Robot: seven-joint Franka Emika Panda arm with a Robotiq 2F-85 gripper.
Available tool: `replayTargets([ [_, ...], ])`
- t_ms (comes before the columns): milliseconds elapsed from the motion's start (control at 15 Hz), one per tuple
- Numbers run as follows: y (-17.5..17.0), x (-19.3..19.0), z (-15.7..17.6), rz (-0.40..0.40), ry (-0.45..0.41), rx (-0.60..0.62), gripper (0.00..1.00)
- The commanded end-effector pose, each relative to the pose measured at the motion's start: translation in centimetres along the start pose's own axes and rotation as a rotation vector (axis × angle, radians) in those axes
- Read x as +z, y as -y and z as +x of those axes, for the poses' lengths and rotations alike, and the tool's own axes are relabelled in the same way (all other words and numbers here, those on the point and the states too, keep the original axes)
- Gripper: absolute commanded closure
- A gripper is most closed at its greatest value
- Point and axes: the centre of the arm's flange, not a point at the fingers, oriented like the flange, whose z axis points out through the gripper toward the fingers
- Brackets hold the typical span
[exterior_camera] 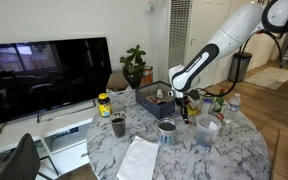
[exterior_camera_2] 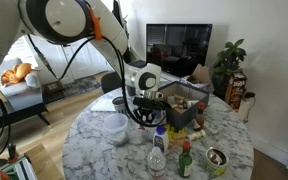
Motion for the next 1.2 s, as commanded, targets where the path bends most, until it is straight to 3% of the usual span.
replayTargets([
  [0, 1.5, -2.8, -3.4, 0.010, -0.011, -0.044, 0.98],
  [667, 5.9, -11.7, -10.4, -0.100, -0.121, -0.173, 0.98],
  [1133, 9.4, -12.1, -13.5, -0.076, -0.105, -0.361, 0.96],
])
